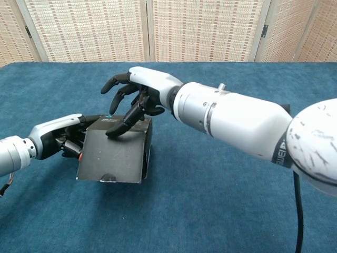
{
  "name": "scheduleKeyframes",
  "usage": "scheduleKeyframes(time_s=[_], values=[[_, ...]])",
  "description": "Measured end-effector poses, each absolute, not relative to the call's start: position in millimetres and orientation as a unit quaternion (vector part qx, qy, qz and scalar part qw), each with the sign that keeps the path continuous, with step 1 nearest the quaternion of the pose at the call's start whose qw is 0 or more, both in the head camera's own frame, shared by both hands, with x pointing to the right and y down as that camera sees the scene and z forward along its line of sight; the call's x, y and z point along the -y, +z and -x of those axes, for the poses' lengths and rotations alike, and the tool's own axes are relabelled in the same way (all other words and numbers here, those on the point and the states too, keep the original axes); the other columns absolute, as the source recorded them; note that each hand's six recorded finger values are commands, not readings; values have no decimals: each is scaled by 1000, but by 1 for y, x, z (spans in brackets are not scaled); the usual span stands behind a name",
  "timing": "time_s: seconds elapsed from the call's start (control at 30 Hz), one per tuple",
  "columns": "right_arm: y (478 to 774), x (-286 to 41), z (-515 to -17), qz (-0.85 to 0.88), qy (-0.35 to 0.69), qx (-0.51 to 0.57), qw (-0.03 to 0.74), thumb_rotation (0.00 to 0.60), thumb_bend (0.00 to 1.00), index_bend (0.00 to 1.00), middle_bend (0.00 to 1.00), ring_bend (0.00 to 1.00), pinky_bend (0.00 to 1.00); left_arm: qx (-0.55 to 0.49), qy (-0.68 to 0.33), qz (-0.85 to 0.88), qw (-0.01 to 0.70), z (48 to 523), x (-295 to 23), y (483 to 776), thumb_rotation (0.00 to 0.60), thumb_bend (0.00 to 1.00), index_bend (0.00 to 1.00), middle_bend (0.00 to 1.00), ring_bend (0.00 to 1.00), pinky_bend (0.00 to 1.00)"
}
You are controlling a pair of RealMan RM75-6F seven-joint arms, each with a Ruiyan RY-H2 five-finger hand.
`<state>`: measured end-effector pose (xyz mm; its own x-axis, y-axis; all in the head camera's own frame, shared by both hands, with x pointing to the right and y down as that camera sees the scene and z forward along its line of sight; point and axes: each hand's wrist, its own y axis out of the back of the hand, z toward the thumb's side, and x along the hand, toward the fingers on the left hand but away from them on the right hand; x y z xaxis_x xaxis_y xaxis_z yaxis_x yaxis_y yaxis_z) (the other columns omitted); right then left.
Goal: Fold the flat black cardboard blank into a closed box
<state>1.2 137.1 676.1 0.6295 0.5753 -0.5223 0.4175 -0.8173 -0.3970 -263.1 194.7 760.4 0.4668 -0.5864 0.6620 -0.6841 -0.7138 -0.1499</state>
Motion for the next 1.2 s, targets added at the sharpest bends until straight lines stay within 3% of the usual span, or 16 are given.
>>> scheduleKeyframes(time_s=[0.4, 0.87, 1.2], values=[[683, -153, -2, 889, 340, 256, 168, 600, 0, 237, 366, 753, 1000, 330, 394, -858, 12, 269, -198, 759, 600, 179, 3, 150, 737, 1000], [682, -161, -4, 881, 334, 240, 233, 600, 0, 237, 362, 753, 1000, 317, 430, -836, -123, 297, -171, 731, 600, 173, 0, 70, 722, 993], [684, -178, -4, 851, 306, 210, 371, 600, 0, 273, 359, 753, 1000, 359, 411, -829, -121, 310, -151, 703, 600, 171, 0, 55, 718, 993]])
